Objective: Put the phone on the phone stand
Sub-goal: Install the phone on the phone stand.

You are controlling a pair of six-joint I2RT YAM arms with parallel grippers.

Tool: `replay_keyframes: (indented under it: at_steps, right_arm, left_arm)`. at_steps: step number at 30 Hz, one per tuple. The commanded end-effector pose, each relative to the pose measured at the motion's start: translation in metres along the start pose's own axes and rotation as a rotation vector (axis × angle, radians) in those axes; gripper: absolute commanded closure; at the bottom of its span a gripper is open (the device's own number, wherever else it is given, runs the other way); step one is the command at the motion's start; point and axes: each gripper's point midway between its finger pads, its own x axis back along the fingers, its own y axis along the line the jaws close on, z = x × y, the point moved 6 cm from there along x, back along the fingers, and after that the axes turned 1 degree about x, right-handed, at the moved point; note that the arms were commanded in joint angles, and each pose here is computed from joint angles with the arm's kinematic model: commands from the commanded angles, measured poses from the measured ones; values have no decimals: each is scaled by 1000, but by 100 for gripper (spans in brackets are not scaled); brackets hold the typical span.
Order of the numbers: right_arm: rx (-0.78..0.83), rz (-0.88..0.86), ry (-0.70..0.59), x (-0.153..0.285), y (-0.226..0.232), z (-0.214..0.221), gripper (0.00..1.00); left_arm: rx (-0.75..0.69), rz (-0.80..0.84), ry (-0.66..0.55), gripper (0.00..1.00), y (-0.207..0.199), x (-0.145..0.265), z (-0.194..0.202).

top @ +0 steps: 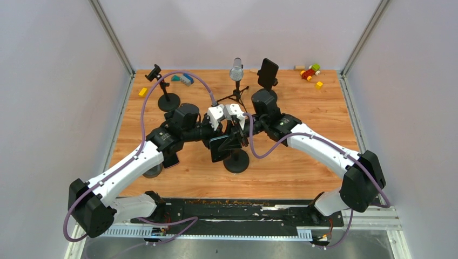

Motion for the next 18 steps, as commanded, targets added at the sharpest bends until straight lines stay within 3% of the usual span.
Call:
replay_keyframes:
  at_steps: [1,18]
  right_arm:
    - [177,93,-50,13,-23,-26,100]
    - [146,146,-28,29,-23,-11,100]
  left_arm:
    - [-10,128,-33,100,-20,3,-6]
    - [8,87,-34,100,-13,1,-6]
